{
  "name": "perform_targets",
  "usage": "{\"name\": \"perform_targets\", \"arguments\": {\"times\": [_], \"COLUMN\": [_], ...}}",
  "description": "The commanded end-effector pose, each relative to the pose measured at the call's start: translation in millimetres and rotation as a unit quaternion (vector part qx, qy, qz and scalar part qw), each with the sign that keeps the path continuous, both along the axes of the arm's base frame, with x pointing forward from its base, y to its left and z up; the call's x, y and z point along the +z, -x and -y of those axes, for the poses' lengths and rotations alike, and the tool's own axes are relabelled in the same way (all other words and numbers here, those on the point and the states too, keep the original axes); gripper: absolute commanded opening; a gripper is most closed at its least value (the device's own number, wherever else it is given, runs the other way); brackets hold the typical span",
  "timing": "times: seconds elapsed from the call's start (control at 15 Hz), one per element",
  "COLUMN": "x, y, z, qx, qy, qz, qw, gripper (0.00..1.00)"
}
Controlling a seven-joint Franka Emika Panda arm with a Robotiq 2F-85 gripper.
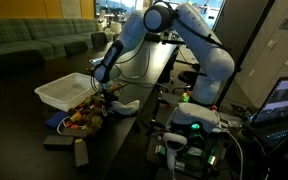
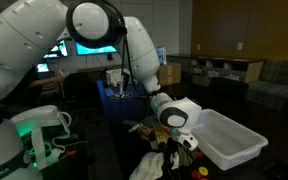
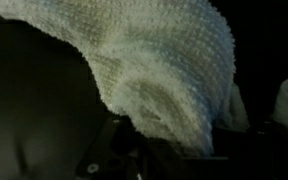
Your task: Pick up the towel, push the objects on the table to the left then place the towel inside the storage bin
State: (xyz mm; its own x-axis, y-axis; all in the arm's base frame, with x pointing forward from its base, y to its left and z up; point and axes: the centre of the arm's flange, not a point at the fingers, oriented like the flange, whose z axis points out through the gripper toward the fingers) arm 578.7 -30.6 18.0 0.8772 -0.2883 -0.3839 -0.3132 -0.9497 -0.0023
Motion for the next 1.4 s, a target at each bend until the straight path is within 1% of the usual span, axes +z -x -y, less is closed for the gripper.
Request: {"name": "perform_targets", "arguments": {"times": [0.0, 0.13, 0.27, 0.47, 0.53, 0.8, 0.93, 1.07, 1.13, 1.27, 1.33], "x": [-10.6, -8.3, -8.5, -11.3, -6.4, 2.7, 8.8, 17.3, 23.6, 29.4, 31.9], "y": [-6.4, -4.5, -1.8, 2.8, 2.8, 9.6, 15.1, 25.1, 32.3, 42.7, 49.5], "z": [-60.1, -93.2, -129.0, -183.4, -198.9, -251.4, -264.9, -267.0, -261.9, -246.6, -232.3], "qx": [-0.003, 0.008, 0.023, 0.058, 0.067, 0.104, 0.123, 0.148, 0.166, 0.194, 0.202], "qy": [-0.021, -0.031, -0.040, -0.048, -0.052, -0.067, -0.073, -0.080, -0.088, -0.090, -0.082], "qz": [-0.011, -0.012, -0.002, 0.022, 0.030, 0.066, 0.073, 0.070, 0.063, 0.059, 0.058], "qw": [0.9997, 0.9994, 0.9989, 0.9969, 0.9959, 0.9902, 0.9870, 0.9832, 0.9801, 0.9751, 0.9743], "gripper": [0.10, 0.10, 0.10, 0.10, 0.10, 0.10, 0.10, 0.10, 0.10, 0.10, 0.10]}}
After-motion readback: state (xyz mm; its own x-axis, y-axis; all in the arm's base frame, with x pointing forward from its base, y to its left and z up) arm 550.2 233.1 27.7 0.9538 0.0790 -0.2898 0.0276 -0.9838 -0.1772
